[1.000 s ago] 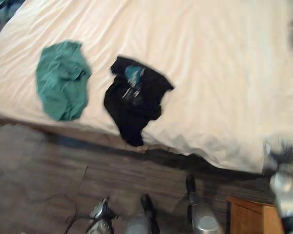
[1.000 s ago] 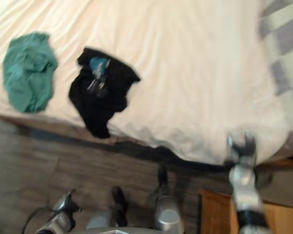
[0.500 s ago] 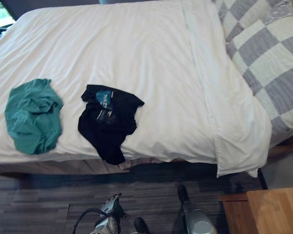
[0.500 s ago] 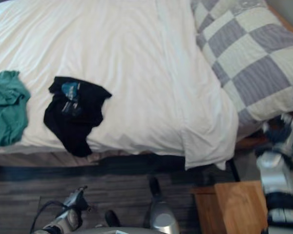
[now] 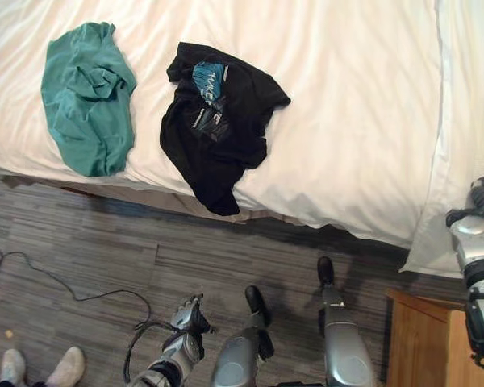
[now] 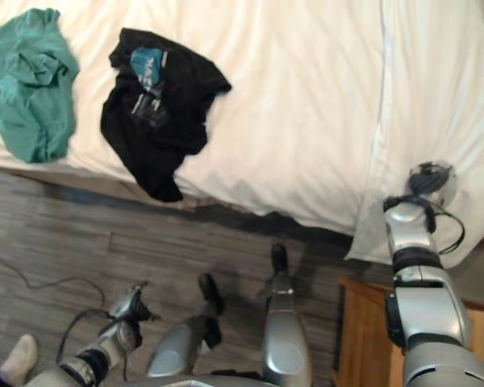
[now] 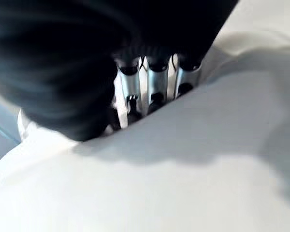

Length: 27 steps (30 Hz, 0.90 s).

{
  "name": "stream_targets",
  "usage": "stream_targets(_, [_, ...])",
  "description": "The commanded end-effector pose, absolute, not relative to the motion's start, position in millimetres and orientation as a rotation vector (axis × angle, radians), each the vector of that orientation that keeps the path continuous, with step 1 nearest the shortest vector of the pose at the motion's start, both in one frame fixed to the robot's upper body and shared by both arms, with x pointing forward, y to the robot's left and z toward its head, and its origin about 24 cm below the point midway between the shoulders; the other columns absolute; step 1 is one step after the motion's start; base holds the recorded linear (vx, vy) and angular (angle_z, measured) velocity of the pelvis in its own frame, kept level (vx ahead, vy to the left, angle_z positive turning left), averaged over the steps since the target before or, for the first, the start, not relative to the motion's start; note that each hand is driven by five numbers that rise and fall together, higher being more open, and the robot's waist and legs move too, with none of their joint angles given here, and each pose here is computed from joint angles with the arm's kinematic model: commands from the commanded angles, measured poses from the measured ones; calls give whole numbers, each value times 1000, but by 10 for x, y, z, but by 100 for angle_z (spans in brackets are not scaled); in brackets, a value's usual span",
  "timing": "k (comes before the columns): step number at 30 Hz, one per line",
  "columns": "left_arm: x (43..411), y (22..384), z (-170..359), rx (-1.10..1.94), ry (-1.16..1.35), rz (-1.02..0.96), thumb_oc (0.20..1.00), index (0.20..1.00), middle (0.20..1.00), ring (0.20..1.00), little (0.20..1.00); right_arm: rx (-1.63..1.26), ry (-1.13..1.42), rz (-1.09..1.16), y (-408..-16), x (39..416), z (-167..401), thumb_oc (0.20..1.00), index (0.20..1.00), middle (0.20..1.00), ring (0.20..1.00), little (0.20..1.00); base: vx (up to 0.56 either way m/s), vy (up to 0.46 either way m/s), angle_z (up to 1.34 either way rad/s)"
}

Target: Tidy up the quilt and then pick up the clothes from the bed and put them into the laundry hamper.

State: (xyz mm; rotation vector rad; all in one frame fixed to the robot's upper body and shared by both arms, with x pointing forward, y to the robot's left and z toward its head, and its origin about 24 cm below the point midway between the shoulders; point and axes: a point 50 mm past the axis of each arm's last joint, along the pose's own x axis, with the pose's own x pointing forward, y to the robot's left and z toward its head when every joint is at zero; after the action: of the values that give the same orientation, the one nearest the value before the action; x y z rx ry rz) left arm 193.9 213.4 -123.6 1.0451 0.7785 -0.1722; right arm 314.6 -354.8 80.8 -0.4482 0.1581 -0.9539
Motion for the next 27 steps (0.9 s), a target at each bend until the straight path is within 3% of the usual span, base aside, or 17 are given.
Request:
stream_targets(1, [1781,2230,-1319,1060,874,-125,1000,1000,1000,1000,1000,-437,896,-771,-3165,1939,-883,200,200,200,200,200,71,54,8])
stream_targets(5, [1597,2248,-1399,1113,921,-188,1000,1000,1000,1000,1000,-474,1217,-592,-2852,981,-1425,200,200,200,200,200,117,127,6])
stream_targets(8, [1555,2266,-1413,1144,925,-235,1000,1000,1000,1000,1000,-522,1334,-414,-2629,636,-1579,200,200,200,200,200,54,159,-3])
stream_targets(10, [1588,2283,-1395,1151,917,-238,1000,1000,1000,1000,1000,-534,1334,-344,-2530,622,-1611,1000,1000,1000,1000,1000,-23,108,-10])
stream_targets(17, [1648,2411,-1339,1118,926,-199,1000,1000,1000,1000,1000,-573,1171,-182,-2335,1004,-1571,1000,1000,1000,1000,1000,-44,44,-29])
stream_targets(21, [1783,2259,-1288,943,844,-100,1000,1000,1000,1000,1000,-656,1040,-126,-2377,1392,-1433,1000,1000,1000,1000,1000,-57,-69,-4])
stream_targets(24, [1858,2197,-1255,856,813,-59,1000,1000,1000,1000,1000,-707,1056,-126,-2497,1403,-1408,1000,1000,1000,1000,1000,-54,180,40])
stream_targets(27, [1697,2219,-1337,833,879,-30,1000,1000,1000,1000,1000,-654,1078,-156,-2526,1359,-1419,1000,1000,1000,1000,1000,134,408,48])
